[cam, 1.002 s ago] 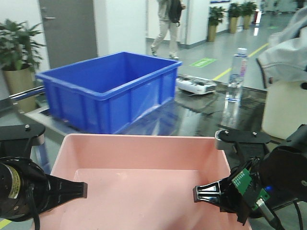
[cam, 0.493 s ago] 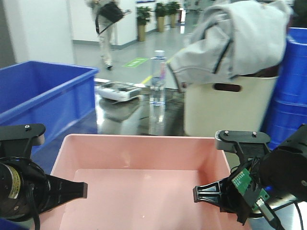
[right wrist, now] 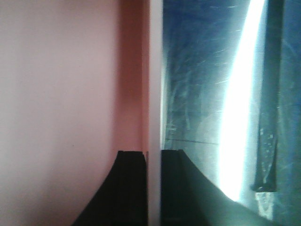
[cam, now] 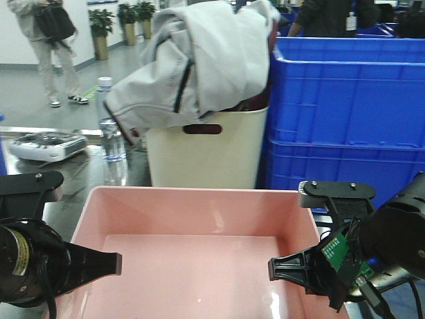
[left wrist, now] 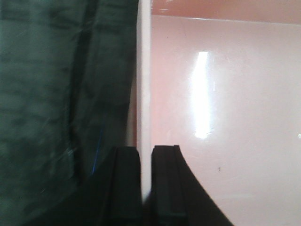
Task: Grab pink bin and stack on right shelf
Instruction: 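Lower the pink bin with both grippers onto the metal shelf surface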
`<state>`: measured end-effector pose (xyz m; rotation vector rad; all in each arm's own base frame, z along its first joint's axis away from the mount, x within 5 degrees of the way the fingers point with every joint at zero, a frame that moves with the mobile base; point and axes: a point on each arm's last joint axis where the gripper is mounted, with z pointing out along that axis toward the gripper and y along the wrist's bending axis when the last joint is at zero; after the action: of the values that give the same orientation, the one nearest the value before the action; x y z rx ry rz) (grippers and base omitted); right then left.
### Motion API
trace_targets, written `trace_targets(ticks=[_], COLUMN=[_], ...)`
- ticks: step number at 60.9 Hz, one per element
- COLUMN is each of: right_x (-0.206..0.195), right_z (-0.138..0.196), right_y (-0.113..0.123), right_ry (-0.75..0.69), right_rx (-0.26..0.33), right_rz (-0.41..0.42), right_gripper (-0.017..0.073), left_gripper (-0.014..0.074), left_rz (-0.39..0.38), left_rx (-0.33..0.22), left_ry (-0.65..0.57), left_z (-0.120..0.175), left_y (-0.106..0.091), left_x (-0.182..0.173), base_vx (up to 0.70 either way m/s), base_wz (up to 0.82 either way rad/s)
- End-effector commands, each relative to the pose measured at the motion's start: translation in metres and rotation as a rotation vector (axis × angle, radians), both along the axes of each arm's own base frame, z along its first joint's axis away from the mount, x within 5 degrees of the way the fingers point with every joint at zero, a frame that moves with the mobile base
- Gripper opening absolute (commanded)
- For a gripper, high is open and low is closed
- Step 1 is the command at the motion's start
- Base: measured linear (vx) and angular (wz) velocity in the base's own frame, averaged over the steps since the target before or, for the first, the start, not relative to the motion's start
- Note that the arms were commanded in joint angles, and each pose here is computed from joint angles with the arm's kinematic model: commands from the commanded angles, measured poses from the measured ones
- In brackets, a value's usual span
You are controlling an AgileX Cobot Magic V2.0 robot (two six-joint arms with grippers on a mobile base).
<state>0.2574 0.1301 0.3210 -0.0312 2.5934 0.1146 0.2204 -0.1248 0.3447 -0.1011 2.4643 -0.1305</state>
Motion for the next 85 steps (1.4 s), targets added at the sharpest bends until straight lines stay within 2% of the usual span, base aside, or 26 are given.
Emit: trace_targets(ticks=[1, 64, 74, 78, 85], right_x=[0.0008, 0.0008, 0.0020, 0.0027, 0.0057], right_z=[0.0205, 0.0205, 0.0220, 0.0225, 0.0178], right_y=[-0.0077, -0.0077, -0.0077, -0.0087, -0.0080], right_ry=[-0.111, -0.111, -0.128, -0.139, -0.122], right_rx=[-0.030, -0.030, -0.034, -0.052, -0.074], right_rz=[0.014, 0.014, 0.018, 0.026, 0.036], right_gripper=[-0.0002, -0.0003, -0.0003, -0.0003, -0.0001], left_gripper=[0.0111, 0.0111, 0.0111, 0.0111, 0.0111], left_rz=[-0.006, -0.006, -0.023, -0.054, -0.152], left_rx=[-0.009, -0.009, -0.026, -0.012, 0.076], left_ry=[-0.110, -0.110, -0.139, -0.155, -0.170], left_z=[0.0203, 0.0203, 0.0219, 0.0229, 0.0203], left_y=[0.0051, 0.0051, 0.0027, 0.0017, -0.0008], left_x=[-0.0011, -0.0011, 0.0012, 0.0020, 0.0059], base_vx=[0.13, 0.03, 0.00, 0.00, 0.00], base_wz=[-0.38, -0.07, 0.00, 0.00, 0.00])
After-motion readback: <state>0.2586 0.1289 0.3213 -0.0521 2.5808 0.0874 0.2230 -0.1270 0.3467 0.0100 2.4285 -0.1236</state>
